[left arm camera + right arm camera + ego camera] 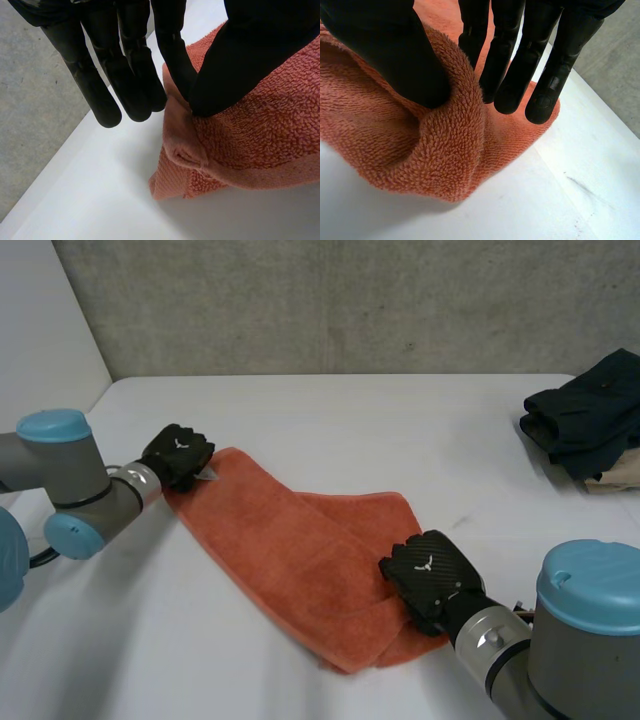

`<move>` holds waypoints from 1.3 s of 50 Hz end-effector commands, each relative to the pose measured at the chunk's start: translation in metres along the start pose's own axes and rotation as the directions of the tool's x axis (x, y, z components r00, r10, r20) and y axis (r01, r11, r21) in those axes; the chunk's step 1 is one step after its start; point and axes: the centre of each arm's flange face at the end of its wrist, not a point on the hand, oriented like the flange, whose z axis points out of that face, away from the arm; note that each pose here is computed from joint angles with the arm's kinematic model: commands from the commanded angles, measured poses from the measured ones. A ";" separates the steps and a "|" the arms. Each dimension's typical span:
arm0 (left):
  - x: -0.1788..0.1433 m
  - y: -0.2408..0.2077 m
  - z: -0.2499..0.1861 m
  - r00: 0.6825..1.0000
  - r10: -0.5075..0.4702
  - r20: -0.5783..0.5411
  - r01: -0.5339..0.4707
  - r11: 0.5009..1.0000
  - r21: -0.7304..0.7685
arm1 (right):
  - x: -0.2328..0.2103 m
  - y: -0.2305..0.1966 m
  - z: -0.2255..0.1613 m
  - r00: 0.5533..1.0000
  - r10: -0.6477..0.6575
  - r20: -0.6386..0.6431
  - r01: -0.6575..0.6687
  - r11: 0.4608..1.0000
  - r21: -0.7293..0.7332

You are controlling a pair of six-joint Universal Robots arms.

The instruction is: Fold the laundry.

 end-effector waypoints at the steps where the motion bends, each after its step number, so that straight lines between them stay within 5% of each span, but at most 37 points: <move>1: -0.001 -0.016 -0.011 0.989 0.103 0.107 -0.094 0.992 -0.090 | 0.037 -0.010 0.012 0.994 0.019 -0.104 -0.016 0.999 0.031; 9: -0.016 -0.078 -0.078 0.970 0.145 0.196 -0.126 0.986 -0.105 | 0.109 -0.043 0.017 0.968 0.004 -0.252 0.013 0.998 0.063; 19: 0.011 -0.132 -0.176 0.976 -0.075 0.203 0.071 0.997 0.026 | 0.159 -0.076 0.033 0.962 -0.016 -0.274 0.057 0.989 0.140; 25: 0.033 -0.121 -0.177 0.978 -0.150 0.148 0.152 0.988 -0.002 | 0.157 -0.063 0.064 0.977 -0.051 -0.208 0.073 0.992 0.098; 30: 0.030 -0.122 -0.130 0.972 -0.134 0.190 0.132 0.991 0.024 | 0.170 -0.072 0.082 0.959 -0.109 -0.263 0.153 0.977 0.152; 34: 0.010 -0.161 -0.101 0.934 -0.140 0.328 0.098 0.985 0.141 | 0.200 -0.103 0.091 0.895 -0.114 -0.431 0.257 0.921 0.291; 36: -0.012 -0.194 -0.100 0.891 -0.179 0.417 0.079 0.966 0.245 | 0.218 -0.129 0.086 0.839 -0.103 -0.535 0.345 0.861 0.375; 40: -0.026 -0.232 -0.112 0.857 -0.228 0.461 0.042 0.925 0.378 | 0.233 -0.167 0.066 0.778 -0.057 -0.626 0.441 0.759 0.479; 45: -0.030 -0.262 -0.163 0.842 -0.263 0.471 0.014 0.883 0.469 | 0.225 -0.181 0.048 0.852 -0.045 -0.521 0.384 0.730 0.565; 50: -0.005 -0.240 -0.194 0.869 -0.242 0.431 0.050 0.911 0.410 | 0.211 -0.166 0.022 0.957 -0.110 -0.270 0.248 0.794 0.554; 55: 0.015 -0.227 -0.221 0.889 -0.228 0.397 0.064 0.920 0.386 | 0.238 -0.128 0.002 0.986 -0.062 -0.155 0.124 0.894 0.430; 65: 0.035 -0.201 -0.231 0.911 -0.215 0.353 0.098 0.942 0.322 | 0.242 -0.105 -0.013 0.998 -0.042 -0.038 0.052 0.950 0.309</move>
